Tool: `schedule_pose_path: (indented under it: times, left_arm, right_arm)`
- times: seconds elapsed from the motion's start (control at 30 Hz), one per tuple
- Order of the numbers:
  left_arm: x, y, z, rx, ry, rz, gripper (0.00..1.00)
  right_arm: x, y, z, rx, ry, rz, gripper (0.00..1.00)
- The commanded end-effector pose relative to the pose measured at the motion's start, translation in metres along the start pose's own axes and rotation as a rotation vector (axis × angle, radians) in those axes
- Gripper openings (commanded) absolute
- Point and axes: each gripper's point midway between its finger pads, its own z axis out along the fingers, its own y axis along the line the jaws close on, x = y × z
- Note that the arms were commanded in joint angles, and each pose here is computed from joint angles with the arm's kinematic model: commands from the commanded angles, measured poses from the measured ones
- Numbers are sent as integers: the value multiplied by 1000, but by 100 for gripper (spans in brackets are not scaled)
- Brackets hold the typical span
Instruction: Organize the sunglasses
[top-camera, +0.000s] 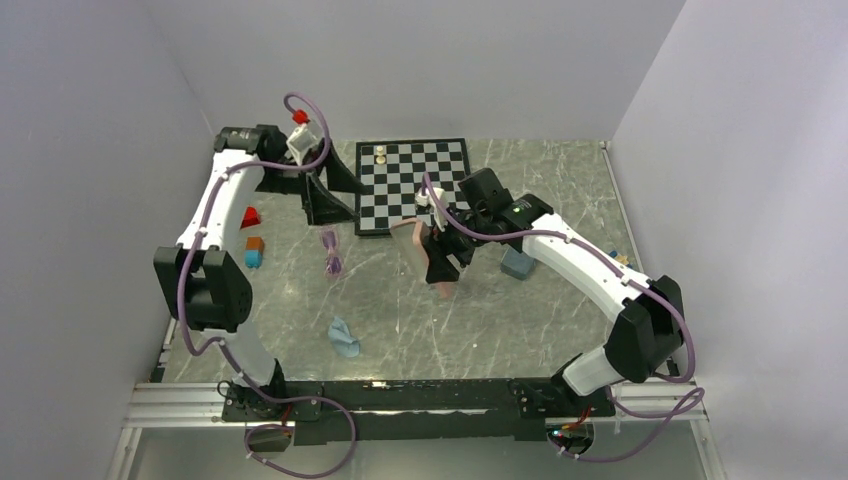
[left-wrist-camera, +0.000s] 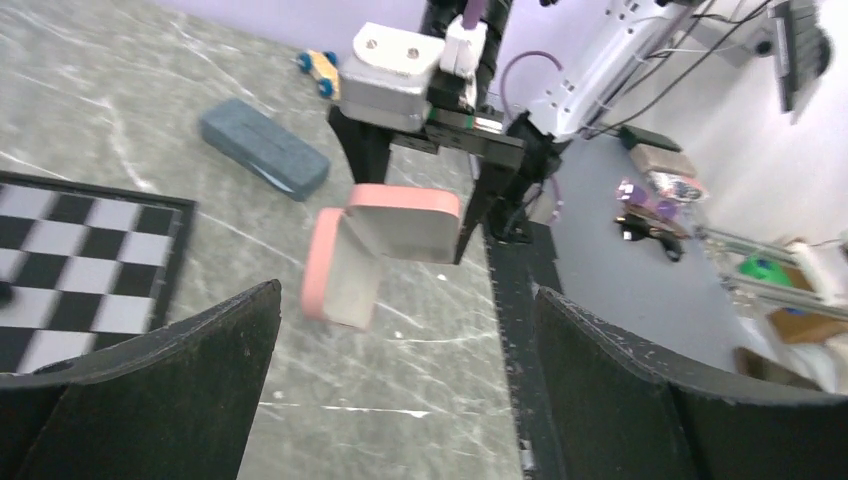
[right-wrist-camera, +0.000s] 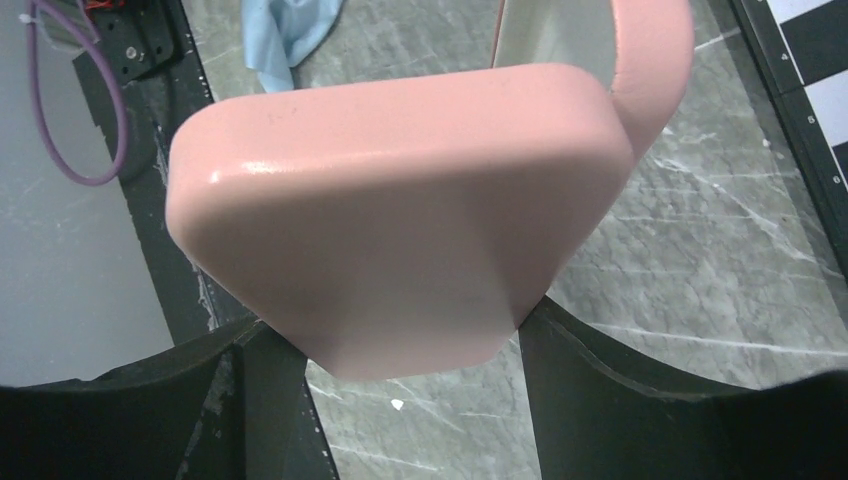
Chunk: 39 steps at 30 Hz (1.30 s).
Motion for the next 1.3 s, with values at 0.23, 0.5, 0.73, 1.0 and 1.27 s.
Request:
schedule_pose_path:
  times: [0.23,0.5,0.73,1.0,1.27]
  left_arm:
    - [-98,-79,-4,-27,-196,1287,99]
    - [-94,-21,-23,-136,-192,1493,99]
    - [-122,75,-31,-332,-87,893,99]
    - [-134,143,-82,-1005,-203,513,99]
    - [-73,27,-1,-228,-137,426,99]
  right_arm:
    - [-30,-7,-26,131,-119,-77,0]
    - [-35,-9,-34,173,-144,-82,0]
    - [-29,-11,-31,177,-109,-63,0]
    - [-28,-10,-26,166,-106,-65,0]
    - [-30,-7,-30,167,-122,-60,0]
